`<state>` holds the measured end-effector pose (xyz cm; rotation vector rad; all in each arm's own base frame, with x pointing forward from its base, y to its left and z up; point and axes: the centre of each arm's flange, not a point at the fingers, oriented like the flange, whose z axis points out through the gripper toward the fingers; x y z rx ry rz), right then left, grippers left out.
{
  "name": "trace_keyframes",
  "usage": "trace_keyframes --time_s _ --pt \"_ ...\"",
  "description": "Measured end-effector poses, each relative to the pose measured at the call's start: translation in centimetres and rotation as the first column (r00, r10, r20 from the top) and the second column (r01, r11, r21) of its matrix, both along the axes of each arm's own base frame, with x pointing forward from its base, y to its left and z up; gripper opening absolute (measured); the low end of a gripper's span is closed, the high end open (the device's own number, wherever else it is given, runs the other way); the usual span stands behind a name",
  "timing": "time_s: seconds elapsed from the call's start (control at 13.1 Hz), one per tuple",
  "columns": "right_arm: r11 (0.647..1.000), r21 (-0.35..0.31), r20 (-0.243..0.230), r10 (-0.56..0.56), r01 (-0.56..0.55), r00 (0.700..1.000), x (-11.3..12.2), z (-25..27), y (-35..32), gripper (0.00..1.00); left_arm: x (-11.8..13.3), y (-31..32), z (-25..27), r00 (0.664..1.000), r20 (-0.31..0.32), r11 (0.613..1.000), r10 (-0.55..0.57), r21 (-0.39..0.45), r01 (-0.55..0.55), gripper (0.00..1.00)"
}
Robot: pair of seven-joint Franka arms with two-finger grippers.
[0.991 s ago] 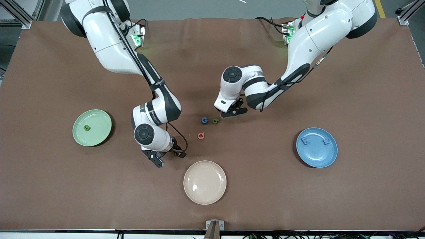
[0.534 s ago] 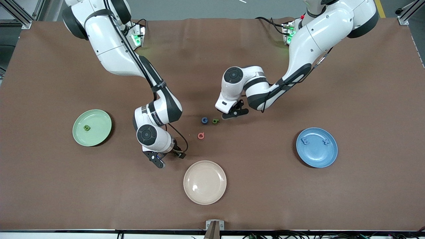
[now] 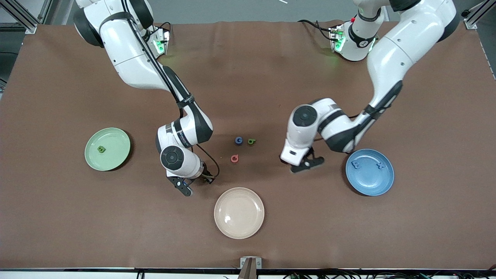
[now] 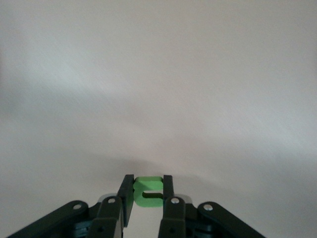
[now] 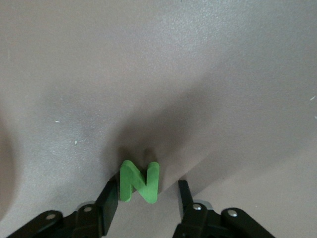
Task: Sort upper and lower case letters into plates
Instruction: 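Place the green letter on the blue plate while the right gripper carries N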
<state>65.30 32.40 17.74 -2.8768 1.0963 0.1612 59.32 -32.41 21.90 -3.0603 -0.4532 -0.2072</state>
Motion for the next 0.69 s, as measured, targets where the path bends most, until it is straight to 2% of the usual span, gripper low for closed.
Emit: trace_keyframes --time_s 0.15,0.23,0.38,0.69 --pt "1.0 -0.003 0.004 0.004 -0.004 1.0 0.1 0.1 0.0 0.48 2.7 5.5 0.0 1.0 -0.007 1.0 -0.014 0.015 0.014 0.27" --pt "1.0 -0.01 0.008 0.012 -0.012 1.0 0.1 0.1 0.0 0.48 3.7 7.9 0.1 1.0 -0.008 1.0 -0.021 0.02 0.021 0.27" --pt "1.0 -0.018 0.015 0.021 -0.021 1.0 0.2 0.3 0.1 0.33 5.1 12.0 0.5 0.999 -0.019 0.998 -0.046 0.045 0.047 0.27" --pt "0.999 -0.029 0.012 0.036 -0.035 0.999 0.3 0.3 -0.4 0.33 6.2 16.6 1.2 0.995 -0.045 0.992 -0.085 0.088 0.088 0.27"
